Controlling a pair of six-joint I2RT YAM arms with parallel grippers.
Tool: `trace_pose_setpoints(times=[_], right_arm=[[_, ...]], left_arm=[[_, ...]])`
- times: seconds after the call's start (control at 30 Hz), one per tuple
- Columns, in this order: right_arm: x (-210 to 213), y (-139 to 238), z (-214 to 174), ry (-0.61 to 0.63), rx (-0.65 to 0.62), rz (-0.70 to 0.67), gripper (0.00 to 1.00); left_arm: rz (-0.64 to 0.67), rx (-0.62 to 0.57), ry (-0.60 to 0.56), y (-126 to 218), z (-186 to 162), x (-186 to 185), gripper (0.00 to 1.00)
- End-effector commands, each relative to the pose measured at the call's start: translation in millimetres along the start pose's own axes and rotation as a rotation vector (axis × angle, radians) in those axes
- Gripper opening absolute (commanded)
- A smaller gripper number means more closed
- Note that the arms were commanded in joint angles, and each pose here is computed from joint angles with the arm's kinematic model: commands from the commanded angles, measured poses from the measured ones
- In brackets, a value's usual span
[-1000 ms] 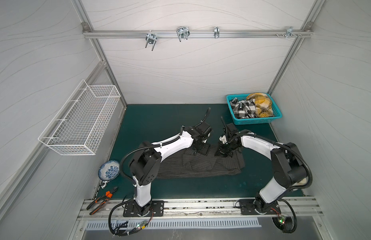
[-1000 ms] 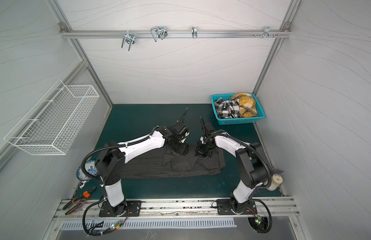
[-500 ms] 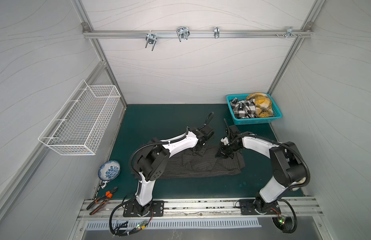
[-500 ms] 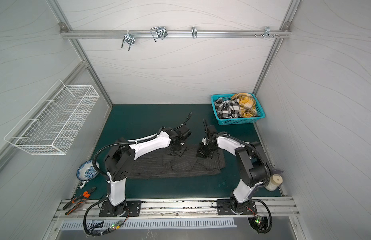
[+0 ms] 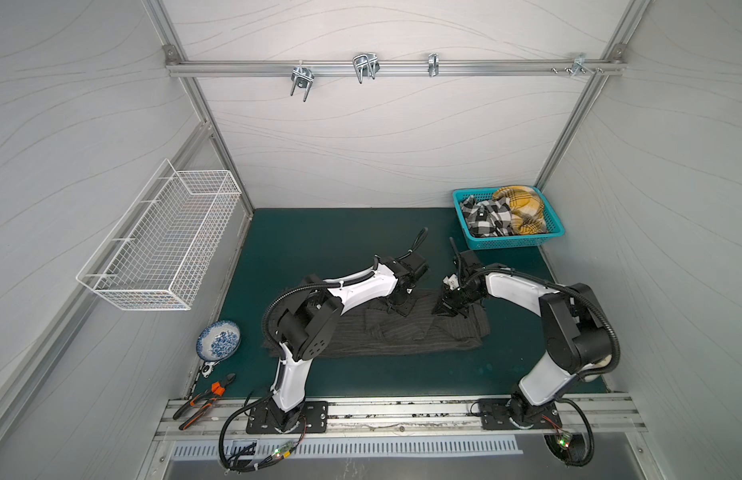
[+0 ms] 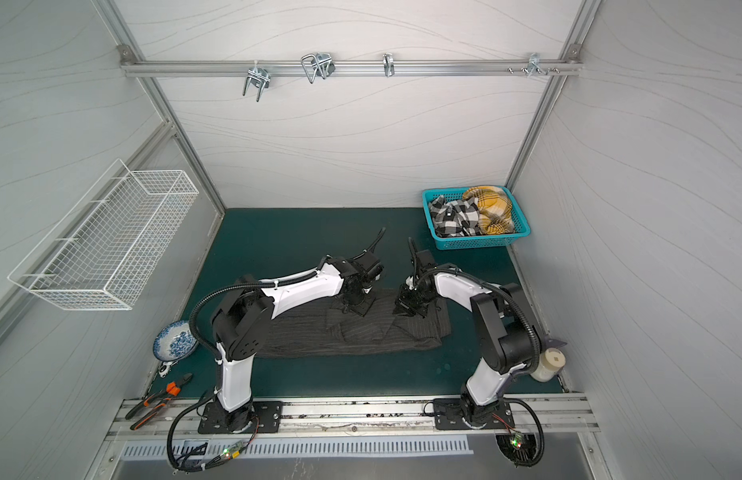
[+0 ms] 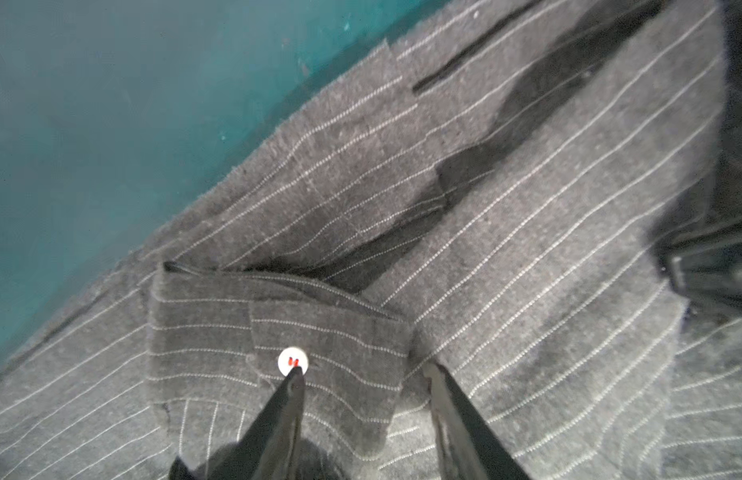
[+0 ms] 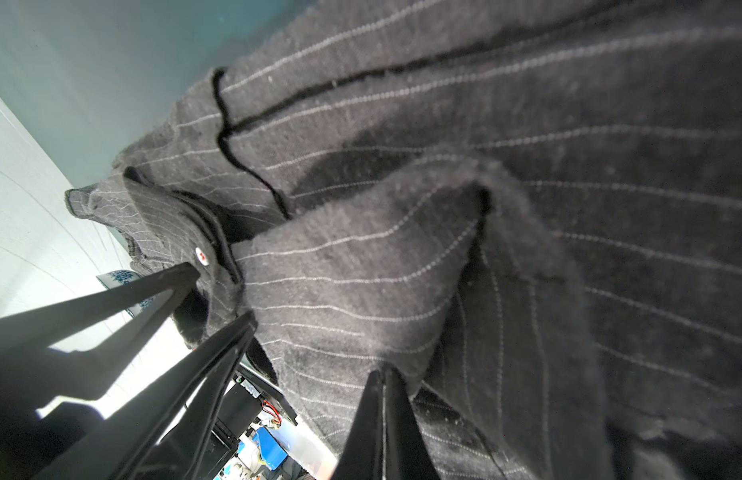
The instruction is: Fold and stack the long sleeve shirts
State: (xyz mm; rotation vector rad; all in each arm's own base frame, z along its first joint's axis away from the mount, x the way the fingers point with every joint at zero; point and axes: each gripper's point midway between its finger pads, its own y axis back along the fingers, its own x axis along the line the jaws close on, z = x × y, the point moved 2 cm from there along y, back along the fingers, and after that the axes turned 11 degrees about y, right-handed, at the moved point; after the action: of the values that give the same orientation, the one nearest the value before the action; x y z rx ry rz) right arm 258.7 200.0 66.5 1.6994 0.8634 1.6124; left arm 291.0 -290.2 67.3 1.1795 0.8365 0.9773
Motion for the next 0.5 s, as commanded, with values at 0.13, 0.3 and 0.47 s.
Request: trace_pose_setpoints(times=[0.13,0.3,0.47], right_arm=[[1.6,5.3,1.3,-0.006,-0.007,-0.002,0.08],[-0.4,7.3,-0.2,-0.005,-0.009,-0.011,0.07],[1.0,11.6,-0.6,0.000,-0.018,-0.010,0.07]], left_arm=[[0.105,-0.014,0.024,-11.0,4.5,15.3,0.34],[0.112,-0.053,0.038,-4.8,11.2,15.8,0.26],[0.120,-0.099,0.070,8.8,18.5,19.0,0.00]])
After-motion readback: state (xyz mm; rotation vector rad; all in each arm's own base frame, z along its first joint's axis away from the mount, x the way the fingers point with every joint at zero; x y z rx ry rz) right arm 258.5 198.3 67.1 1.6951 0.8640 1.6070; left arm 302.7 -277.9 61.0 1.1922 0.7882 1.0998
